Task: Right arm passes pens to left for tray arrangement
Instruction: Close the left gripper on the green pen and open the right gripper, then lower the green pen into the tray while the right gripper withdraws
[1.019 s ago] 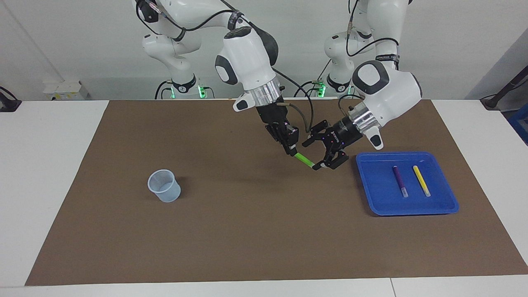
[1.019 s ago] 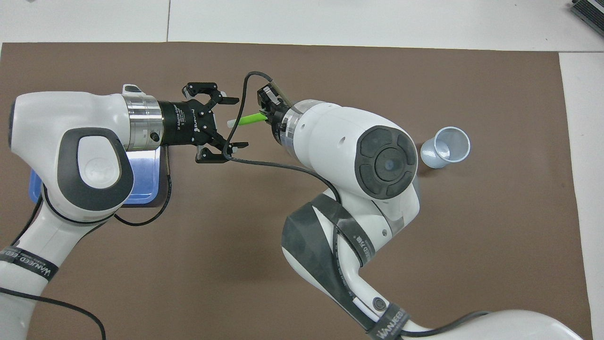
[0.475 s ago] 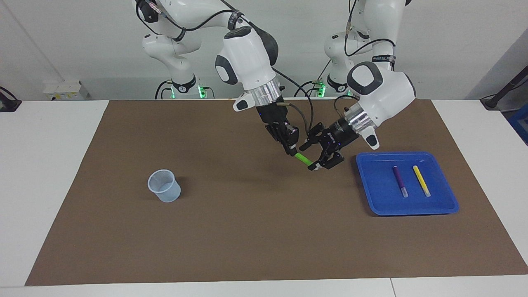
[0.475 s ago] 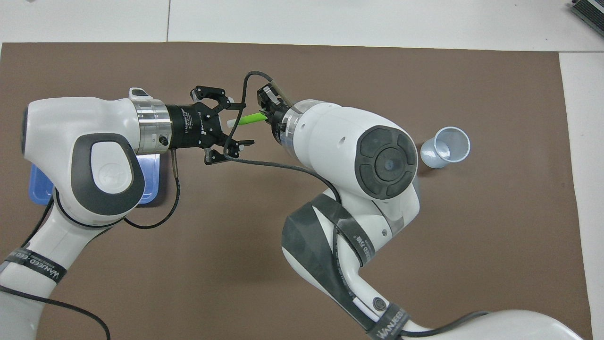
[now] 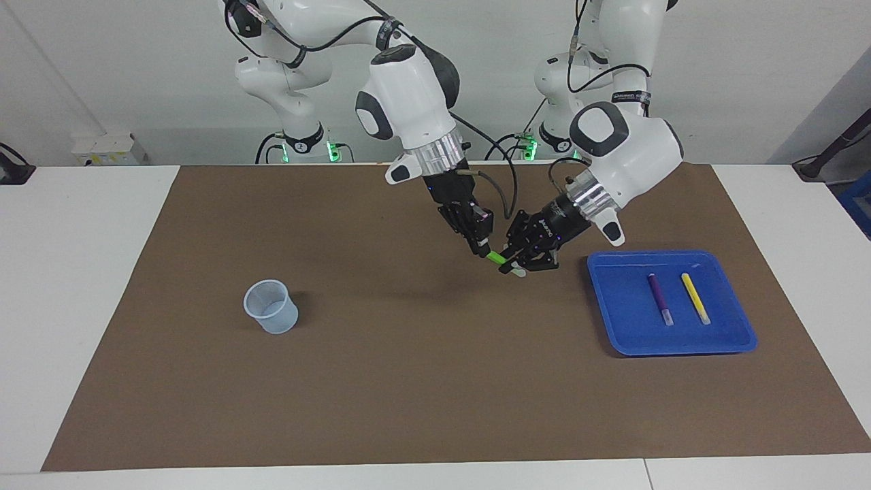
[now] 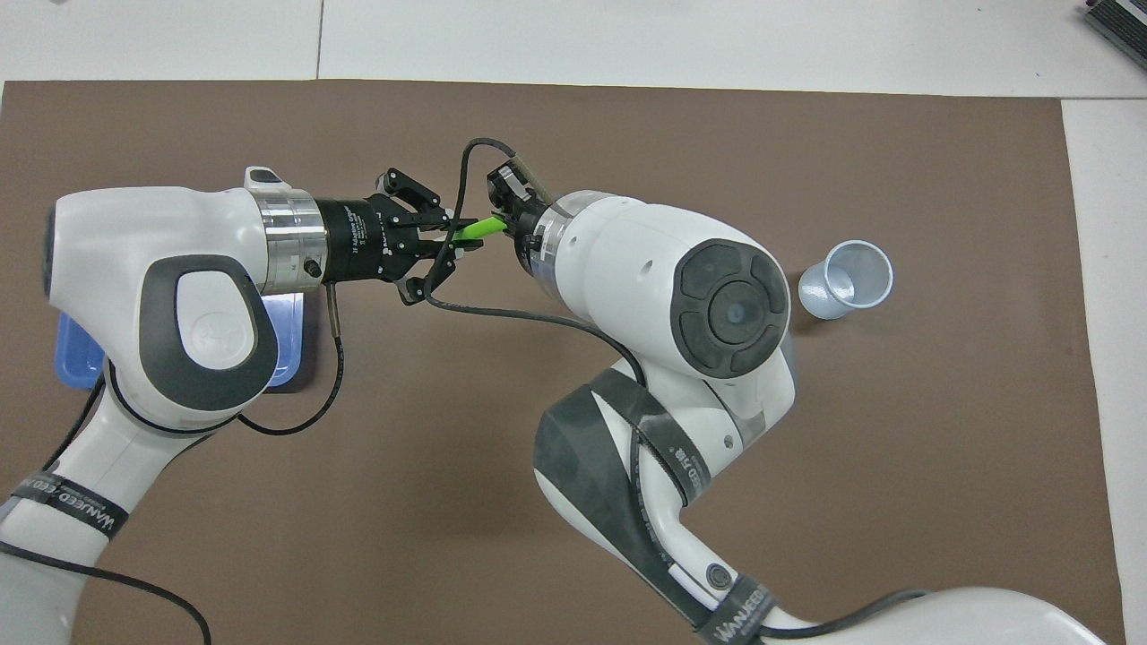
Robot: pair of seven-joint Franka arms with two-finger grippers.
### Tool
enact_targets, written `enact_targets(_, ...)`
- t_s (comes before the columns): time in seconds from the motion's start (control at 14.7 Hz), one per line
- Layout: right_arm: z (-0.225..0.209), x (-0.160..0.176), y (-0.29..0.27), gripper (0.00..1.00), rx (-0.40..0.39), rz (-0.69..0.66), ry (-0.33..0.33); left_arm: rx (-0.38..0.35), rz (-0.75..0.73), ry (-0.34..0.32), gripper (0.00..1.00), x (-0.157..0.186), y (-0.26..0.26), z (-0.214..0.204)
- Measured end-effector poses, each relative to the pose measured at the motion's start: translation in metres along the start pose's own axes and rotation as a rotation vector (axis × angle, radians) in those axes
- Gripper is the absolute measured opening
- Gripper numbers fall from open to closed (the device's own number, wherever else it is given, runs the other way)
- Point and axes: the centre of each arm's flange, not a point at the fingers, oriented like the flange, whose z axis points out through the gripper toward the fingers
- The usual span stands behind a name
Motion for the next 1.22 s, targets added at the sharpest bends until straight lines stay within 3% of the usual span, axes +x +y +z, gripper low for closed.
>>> enact_targets(0.34,0.000,0.000,0.000,0.21,0.003,0.020,-0.015,0.009,0.005,0.001,0.19,0.001,-0.001,0.000)
enact_targets(0.41,-0.001,0.001,-0.001,0.27,0.006,0.036,-0.027,0.016,0.028,0.000,0.19,0.001,-0.002,0.000)
enact_targets(0.75,-0.003,0.002,-0.003,0.81,0.012,0.055,-0.039,0.077,0.164,0.014,0.19,0.018,-0.003,-0.009)
enact_targets(0.81,-0.003,0.004,-0.002,0.94,0.007,0.056,-0.037,0.100,0.228,0.044,0.19,0.024,-0.004,-0.012)
enact_targets(0.88,-0.002,0.005,-0.001,1.00,-0.004,0.057,-0.036,0.130,0.302,0.086,0.19,0.031,-0.005,-0.016)
enact_targets(1.09,0.000,0.009,0.003,1.00,-0.057,0.050,-0.035,0.251,0.550,0.242,0.19,0.050,-0.013,-0.018)
enact_targets(1.22,-0.002,0.015,0.005,1.00,-0.102,0.000,-0.035,0.321,0.691,0.306,0.19,0.063,-0.024,-0.014)
